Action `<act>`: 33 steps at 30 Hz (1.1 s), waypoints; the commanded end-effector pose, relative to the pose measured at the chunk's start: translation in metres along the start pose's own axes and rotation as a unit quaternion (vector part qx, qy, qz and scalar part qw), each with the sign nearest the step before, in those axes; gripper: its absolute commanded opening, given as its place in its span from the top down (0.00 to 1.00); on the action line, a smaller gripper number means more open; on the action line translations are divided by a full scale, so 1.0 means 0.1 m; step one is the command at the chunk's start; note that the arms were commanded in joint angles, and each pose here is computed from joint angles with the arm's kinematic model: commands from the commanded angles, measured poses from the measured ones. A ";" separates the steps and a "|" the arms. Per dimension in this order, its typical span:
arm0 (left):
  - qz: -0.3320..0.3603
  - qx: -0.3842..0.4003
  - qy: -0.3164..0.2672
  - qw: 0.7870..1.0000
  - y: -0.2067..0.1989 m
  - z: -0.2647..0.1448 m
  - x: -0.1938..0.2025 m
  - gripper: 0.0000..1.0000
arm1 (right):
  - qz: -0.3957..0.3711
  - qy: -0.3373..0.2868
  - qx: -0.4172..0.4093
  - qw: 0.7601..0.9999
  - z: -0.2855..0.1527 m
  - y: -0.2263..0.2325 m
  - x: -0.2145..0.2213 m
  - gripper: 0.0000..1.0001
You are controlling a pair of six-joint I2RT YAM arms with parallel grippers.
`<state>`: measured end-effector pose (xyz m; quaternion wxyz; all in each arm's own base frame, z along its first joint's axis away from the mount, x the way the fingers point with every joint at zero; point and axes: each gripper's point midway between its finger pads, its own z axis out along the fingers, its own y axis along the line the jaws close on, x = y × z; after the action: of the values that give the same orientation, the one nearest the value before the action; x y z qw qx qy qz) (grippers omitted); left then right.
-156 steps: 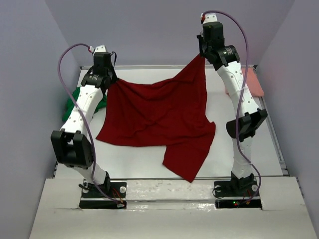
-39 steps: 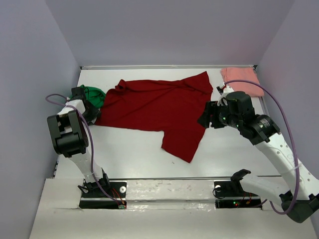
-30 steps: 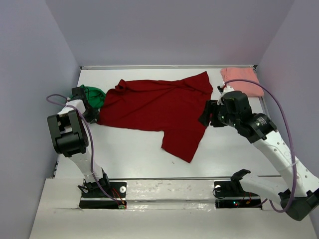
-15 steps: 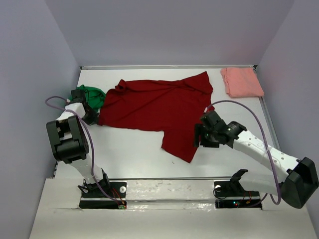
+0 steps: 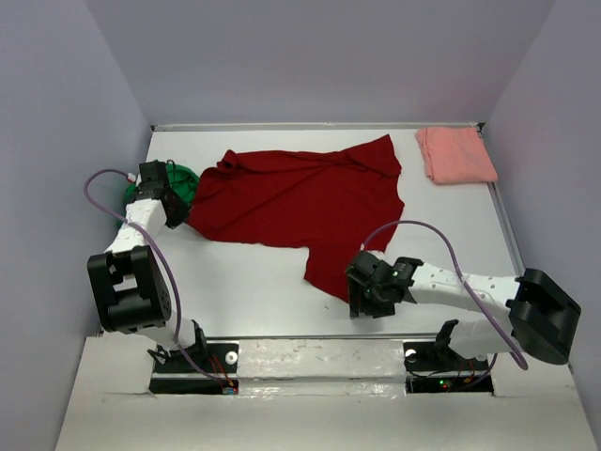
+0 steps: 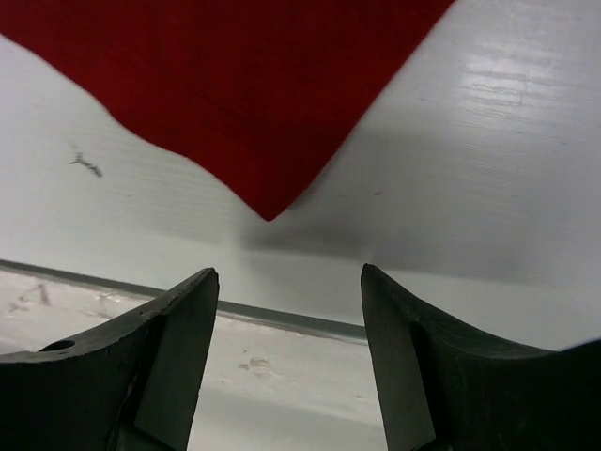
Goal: Fold and stack the t-shirts
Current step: Flatten the tshirt out
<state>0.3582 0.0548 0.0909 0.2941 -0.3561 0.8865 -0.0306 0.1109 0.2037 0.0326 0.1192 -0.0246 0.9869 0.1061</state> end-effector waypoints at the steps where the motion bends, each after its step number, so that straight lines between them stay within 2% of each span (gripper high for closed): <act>1: 0.006 0.012 -0.016 1.000 -0.06 -0.13 -0.02 1.00 | 0.034 -0.021 0.006 0.999 0.15 0.08 -0.08 0.34; 17: 0.016 0.023 -0.017 0.999 -0.13 -0.16 0.01 1.00 | 0.020 -0.057 0.038 0.997 0.35 0.21 -0.38 0.39; 27: 0.019 0.024 -0.016 0.999 -0.13 -0.14 0.03 1.00 | 0.073 -0.091 0.084 0.990 0.22 -0.01 -0.44 0.39; 33: 0.018 0.039 -0.008 0.999 -0.18 -0.16 0.05 1.00 | 0.122 -0.120 0.097 0.980 0.14 -0.12 -0.48 0.48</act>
<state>0.3557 0.0404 0.0912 0.2951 -0.3399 0.8919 -0.0426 0.1555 0.2140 0.0210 0.1875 0.0732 0.9783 0.0491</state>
